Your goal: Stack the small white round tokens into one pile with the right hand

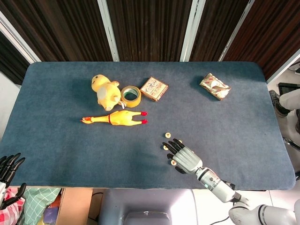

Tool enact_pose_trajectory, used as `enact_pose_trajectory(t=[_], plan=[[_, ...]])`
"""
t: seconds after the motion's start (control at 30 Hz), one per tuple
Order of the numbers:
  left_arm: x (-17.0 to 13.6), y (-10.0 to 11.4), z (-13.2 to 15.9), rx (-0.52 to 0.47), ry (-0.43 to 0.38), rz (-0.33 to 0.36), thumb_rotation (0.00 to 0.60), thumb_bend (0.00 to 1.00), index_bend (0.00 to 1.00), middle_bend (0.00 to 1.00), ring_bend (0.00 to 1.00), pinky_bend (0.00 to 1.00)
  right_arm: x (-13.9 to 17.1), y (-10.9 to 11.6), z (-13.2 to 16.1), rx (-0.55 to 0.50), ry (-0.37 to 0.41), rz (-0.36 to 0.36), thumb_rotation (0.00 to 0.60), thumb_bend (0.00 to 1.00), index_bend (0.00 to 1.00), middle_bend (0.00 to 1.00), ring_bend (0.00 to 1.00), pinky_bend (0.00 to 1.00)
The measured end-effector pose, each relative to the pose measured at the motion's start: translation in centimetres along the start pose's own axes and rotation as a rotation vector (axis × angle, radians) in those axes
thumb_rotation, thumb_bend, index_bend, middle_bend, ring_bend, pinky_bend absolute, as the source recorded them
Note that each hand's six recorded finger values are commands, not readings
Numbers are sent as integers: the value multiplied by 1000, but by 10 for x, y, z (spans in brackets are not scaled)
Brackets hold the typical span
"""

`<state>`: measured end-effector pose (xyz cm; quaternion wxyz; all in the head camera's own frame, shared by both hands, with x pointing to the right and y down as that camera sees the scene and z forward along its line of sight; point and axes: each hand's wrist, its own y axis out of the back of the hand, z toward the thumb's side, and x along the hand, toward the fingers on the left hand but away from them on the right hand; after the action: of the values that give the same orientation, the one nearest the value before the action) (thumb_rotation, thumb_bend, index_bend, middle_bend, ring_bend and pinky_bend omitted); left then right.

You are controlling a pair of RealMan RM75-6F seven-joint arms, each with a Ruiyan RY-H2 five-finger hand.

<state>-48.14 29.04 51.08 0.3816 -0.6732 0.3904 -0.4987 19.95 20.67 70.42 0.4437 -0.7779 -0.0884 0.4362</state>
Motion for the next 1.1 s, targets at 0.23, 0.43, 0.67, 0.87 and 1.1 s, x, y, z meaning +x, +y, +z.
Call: enact_pose_trajectory(t=[0.23, 0.43, 0.67, 0.87, 1.1], plan=[[0, 0, 1, 1, -1, 2, 600, 443, 0, 0, 0, 74, -5, -7, 0, 7, -6, 17, 600, 447, 520, 0, 0, 0], [0, 1, 0, -2, 0, 2, 600, 442, 0, 0, 0, 74, -8, -10, 0, 18, -11, 19, 600, 459, 536, 0, 0, 0], [-1, 1, -1, -2, 1, 2, 600, 443, 0, 0, 0, 74, -10, -12, -4, 27, -31, 34, 600, 469, 558, 0, 0, 0], [0, 0, 0, -1, 0, 1, 600, 442, 0, 0, 0, 74, -11, -14, -3, 31, -30, 38, 600, 480, 584, 0, 0, 0], [0, 1, 0, -2, 2, 3, 600, 442, 0, 0, 0, 74, -13, -13, -3, 24, -35, 34, 600, 480, 625, 0, 0, 0]])
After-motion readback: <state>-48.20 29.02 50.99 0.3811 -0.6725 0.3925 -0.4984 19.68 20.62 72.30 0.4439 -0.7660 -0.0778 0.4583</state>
